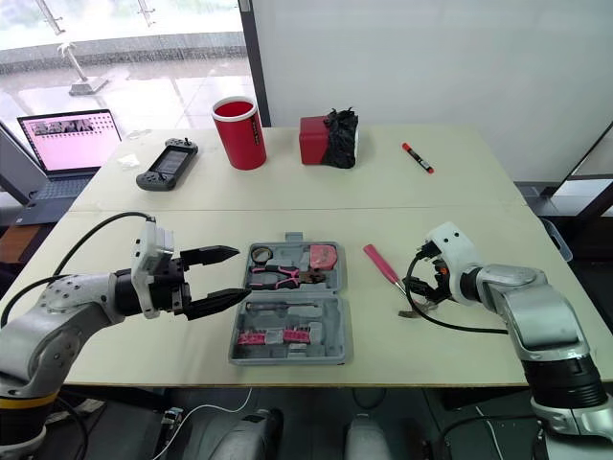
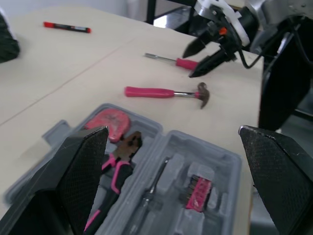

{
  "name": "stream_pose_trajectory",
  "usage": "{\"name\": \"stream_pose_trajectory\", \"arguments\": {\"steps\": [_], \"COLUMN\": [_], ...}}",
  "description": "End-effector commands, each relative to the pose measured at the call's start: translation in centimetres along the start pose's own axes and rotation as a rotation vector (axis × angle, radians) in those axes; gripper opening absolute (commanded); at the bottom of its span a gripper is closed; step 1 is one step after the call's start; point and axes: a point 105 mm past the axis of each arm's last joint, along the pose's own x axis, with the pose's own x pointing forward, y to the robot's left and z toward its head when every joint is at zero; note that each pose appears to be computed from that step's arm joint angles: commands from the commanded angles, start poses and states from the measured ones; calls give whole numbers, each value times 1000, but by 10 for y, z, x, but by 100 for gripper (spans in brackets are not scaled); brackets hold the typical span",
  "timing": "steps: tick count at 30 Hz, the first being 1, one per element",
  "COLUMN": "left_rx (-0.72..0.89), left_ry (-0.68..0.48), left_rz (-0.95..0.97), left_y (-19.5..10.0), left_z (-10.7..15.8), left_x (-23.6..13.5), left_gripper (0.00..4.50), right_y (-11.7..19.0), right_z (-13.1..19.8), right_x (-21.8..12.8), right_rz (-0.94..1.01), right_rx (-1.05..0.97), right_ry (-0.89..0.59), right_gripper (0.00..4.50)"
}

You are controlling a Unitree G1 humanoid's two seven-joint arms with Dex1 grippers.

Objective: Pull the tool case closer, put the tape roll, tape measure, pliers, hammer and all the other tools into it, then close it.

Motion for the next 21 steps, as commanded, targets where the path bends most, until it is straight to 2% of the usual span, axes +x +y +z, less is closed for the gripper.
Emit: {"name": "stream_pose_trajectory", "arguments": {"steps": [1,6,9,16,21], "left_rx": [-4,10,20,30,31], "left_ry": [38,67,79,87,88], "left_rz": [-82,-88,-86,-73,-68], "left_y": [-8,-7,-7,-6,-4], "left_z": [0,-4,-5,-4,-4], "left_x": [1,-1,-2,-4,-6], "left_gripper": [450,450,450,450,450], "right_y": [11,11,17,17,13], "right_z": [-1,-14,-25,-20,-6], "right_x": [13,23,27,17,13], "right_rz": [16,3,18,5,-14], "right_rx": [-17,-2,66,71,45], "right_ry": [-20,30,56,14,-43], "right_gripper": [435,435,347,3,3]}}
